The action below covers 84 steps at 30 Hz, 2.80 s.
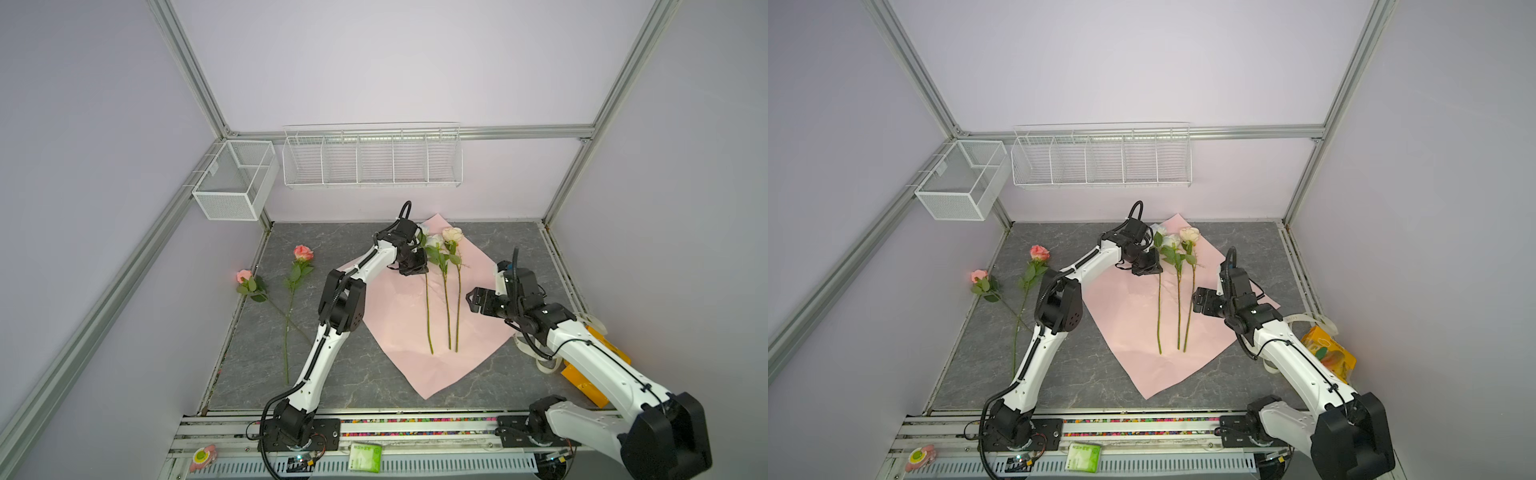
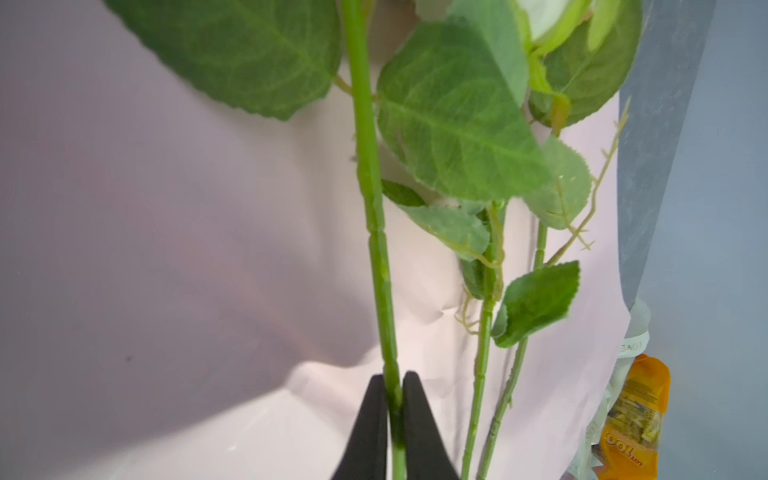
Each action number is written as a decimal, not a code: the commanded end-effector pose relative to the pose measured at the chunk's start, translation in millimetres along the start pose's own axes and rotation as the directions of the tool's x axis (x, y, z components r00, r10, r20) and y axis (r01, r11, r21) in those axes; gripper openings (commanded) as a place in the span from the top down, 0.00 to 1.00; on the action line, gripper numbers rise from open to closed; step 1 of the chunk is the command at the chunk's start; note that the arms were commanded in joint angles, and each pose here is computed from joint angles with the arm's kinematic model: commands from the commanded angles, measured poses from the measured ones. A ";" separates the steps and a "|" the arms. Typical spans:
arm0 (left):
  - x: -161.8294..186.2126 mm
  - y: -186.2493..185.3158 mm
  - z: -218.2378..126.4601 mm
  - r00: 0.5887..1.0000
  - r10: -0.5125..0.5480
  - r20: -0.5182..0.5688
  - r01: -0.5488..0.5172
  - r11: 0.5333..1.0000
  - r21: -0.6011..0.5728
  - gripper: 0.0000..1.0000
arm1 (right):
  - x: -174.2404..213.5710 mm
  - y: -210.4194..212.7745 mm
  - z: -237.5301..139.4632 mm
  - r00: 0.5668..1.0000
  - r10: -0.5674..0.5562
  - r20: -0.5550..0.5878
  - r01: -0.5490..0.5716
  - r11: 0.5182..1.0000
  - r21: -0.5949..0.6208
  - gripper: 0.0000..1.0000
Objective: Tie the bouquet of fake flowers
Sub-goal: 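Carry the cream rose onto the paper beside the others while right draws back, then open the left gripper and move it back toward the pink roses, then grasp a pink rose stem with the left gripper while right hovers over the paper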
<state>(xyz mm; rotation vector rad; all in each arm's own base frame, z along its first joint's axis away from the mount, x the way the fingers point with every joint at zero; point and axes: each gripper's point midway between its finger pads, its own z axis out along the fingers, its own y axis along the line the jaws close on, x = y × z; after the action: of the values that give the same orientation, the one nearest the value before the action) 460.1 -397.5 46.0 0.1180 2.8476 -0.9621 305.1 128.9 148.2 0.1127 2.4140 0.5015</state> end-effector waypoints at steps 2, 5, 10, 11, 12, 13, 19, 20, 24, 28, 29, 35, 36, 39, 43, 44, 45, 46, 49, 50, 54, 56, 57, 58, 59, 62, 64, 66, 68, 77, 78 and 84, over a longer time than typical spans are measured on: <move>3.5 1.4 -1.0 1.000 0.019 -0.007 -0.019 0.999 -0.036 0.80 | 3.7 -2.1 2.7 1.000 0.022 -0.011 -0.022 1.000 -0.002 0.11; 0.7 -5.0 -12.1 0.999 0.041 0.012 -0.040 0.998 -0.044 0.73 | 2.8 0.0 2.9 1.000 0.024 -0.013 -0.024 1.000 -0.011 0.11; -6.4 -21.0 -41.7 0.994 0.090 0.061 -0.087 0.995 -0.056 0.65 | 2.6 2.1 2.1 1.000 0.027 -0.014 -0.027 0.999 -0.022 0.11; -7.4 -23.1 -49.2 0.992 0.100 0.071 -0.096 0.993 -0.068 0.63 | 2.1 2.7 2.0 1.000 0.027 -0.014 -0.028 0.999 -0.025 0.11; -8.1 -25.1 -56.4 0.991 0.111 0.080 -0.105 0.991 -0.077 0.62 | 2.5 3.5 2.0 0.999 0.028 -0.016 -0.028 0.999 -0.029 0.11; -9.0 -26.2 -66.0 0.987 0.129 0.093 -0.120 0.988 -0.096 0.59 | 1.3 4.6 1.6 1.000 0.028 -0.013 -0.029 0.999 -0.034 0.11; -8.0 -23.8 -128.4 0.958 0.224 0.177 -0.184 0.959 -0.215 0.54 | -3.4 32.4 2.6 1.000 0.005 -0.006 -0.006 0.982 -0.187 0.11; -6.8 -20.5 -139.8 0.954 0.228 0.193 -0.184 0.957 -0.223 0.55 | -4.0 39.4 3.5 1.000 -0.001 -0.012 -0.002 0.975 -0.223 0.11; -0.3 19.1 -183.7 0.945 0.195 0.264 -0.121 0.955 -0.272 0.57 | -4.9 65.6 5.2 0.999 -0.034 -0.027 0.022 0.938 -0.346 0.11; 9.5 92.8 -231.5 0.937 0.056 0.344 0.044 0.960 -0.276 0.66 | 1.5 99.9 8.4 0.991 -0.127 -0.052 0.090 0.890 -0.446 0.11; 12.9 118.4 -244.3 0.931 0.002 0.364 0.106 0.954 -0.279 0.67 | 5.0 109.2 10.4 0.985 -0.163 -0.061 0.116 0.879 -0.463 0.11; 46.8 240.4 -289.0 0.884 -0.236 0.404 0.368 0.884 -0.287 0.69 | 20.2 156.3 19.8 0.943 -0.319 -0.091 0.227 0.821 -0.523 0.11; 51.3 253.5 -293.0 0.882 -0.247 0.402 0.382 0.874 -0.301 0.67 | 23.1 160.8 21.9 0.939 -0.331 -0.098 0.232 0.815 -0.531 0.11; 66.0 296.2 -303.8 0.882 -0.303 0.362 0.434 0.822 -0.369 0.66 | 26.4 168.3 30.2 0.932 -0.335 -0.139 0.217 0.823 -0.524 0.11; 74.4 332.2 -309.6 0.889 -0.340 0.306 0.449 0.774 -0.446 0.65 | 34.4 182.5 39.6 0.915 -0.356 -0.192 0.196 0.805 -0.560 0.11; 73.4 337.5 -309.6 0.898 -0.332 0.289 0.436 0.768 -0.469 0.65 | 36.7 184.7 42.6 0.911 -0.360 -0.202 0.193 0.804 -0.562 0.11; 71.5 339.9 -309.1 0.907 -0.321 0.272 0.418 0.770 -0.483 0.64 | 38.3 186.7 44.7 0.908 -0.361 -0.212 0.189 0.805 -0.563 0.11; 70.9 343.7 -305.7 0.919 -0.315 0.239 0.394 0.774 -0.496 0.63 | 39.7 189.1 46.7 0.906 -0.362 -0.220 0.185 0.805 -0.564 0.11; 70.4 360.5 -304.8 0.934 -0.317 0.167 0.354 0.741 -0.570 0.63 | 44.1 194.1 51.2 0.900 -0.365 -0.240 0.173 0.802 -0.572 0.11; 70.7 366.2 -304.2 0.936 -0.319 0.148 0.342 0.730 -0.591 0.63 | 45.1 195.5 52.0 0.898 -0.367 -0.245 0.171 0.802 -0.572 0.11; 67.0 373.7 -297.6 0.940 -0.325 0.107 0.321 0.731 -0.602 0.62 | 46.9 196.4 55.2 0.893 -0.370 -0.256 0.170 0.804 -0.570 0.11; 64.4 374.9 -294.8 0.942 -0.320 0.097 0.313 0.740 -0.596 0.62 | 47.6 195.9 57.2 0.892 -0.369 -0.261 0.168 0.806 -0.567 0.11; 64.2 376.5 -294.4 0.942 -0.322 0.094 0.312 0.737 -0.600 0.62 | 47.5 195.4 58.4 0.892 -0.368 -0.263 0.167 0.808 -0.565 0.11; 64.1 377.4 -293.8 0.942 -0.324 0.088 0.309 0.736 -0.602 0.62 | 48.6 195.1 59.4 0.890 -0.368 -0.269 0.165 0.810 -0.563 0.11; 64.3 378.5 -291.6 0.943 -0.325 0.077 0.303 0.738 -0.603 0.62 | 49.1 194.5 60.7 0.889 -0.367 -0.274 0.163 0.812 -0.560 0.11; 66.3 380.3 -284.6 0.940 -0.338 0.047 0.299 0.749 -0.591 0.62 | 50.8 194.1 62.8 0.887 -0.367 -0.281 0.160 0.814 -0.559 0.11; 69.6 381.0 -278.7 0.936 -0.352 0.022 0.298 0.757 -0.581 0.64 | 51.7 194.5 63.2 0.885 -0.369 -0.283 0.160 0.814 -0.559 0.11; 71.8 382.0 -273.2 0.933 -0.360 0.011 0.302 0.763 -0.572 0.65 | 51.7 194.5 63.4 0.885 -0.370 -0.284 0.161 0.813 -0.559 0.11; 73.2 382.3 -269.9 0.930 -0.367 0.011 0.308 0.764 -0.567 0.65 | 52.3 194.2 63.0 0.883 -0.373 -0.284 0.163 0.812 -0.560 0.11; 80.7 380.4 -261.6 0.923 -0.386 -0.002 0.321 0.771 -0.550 0.74 | 53.7 189.3 61.0 0.884 -0.374 -0.280 0.172 0.817 -0.550 0.11; 82.7 379.4 -259.5 0.921 -0.389 -0.005 0.323 0.772 -0.547 0.75 | 53.7 188.5 60.5 0.885 -0.373 -0.278 0.174 0.819 -0.546 0.11; 89.8 360.1 -234.6 0.928 -0.371 -0.035 0.299 0.798 -0.524 0.90 | 52.6 182.9 56.3 0.889 -0.376 -0.261 0.194 0.827 -0.528 0.11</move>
<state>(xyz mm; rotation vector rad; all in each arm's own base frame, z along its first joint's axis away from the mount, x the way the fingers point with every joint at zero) 408.6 71.9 18.4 -0.4622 3.1135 -0.0747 297.2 331.9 141.4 -0.5854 2.5102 1.0711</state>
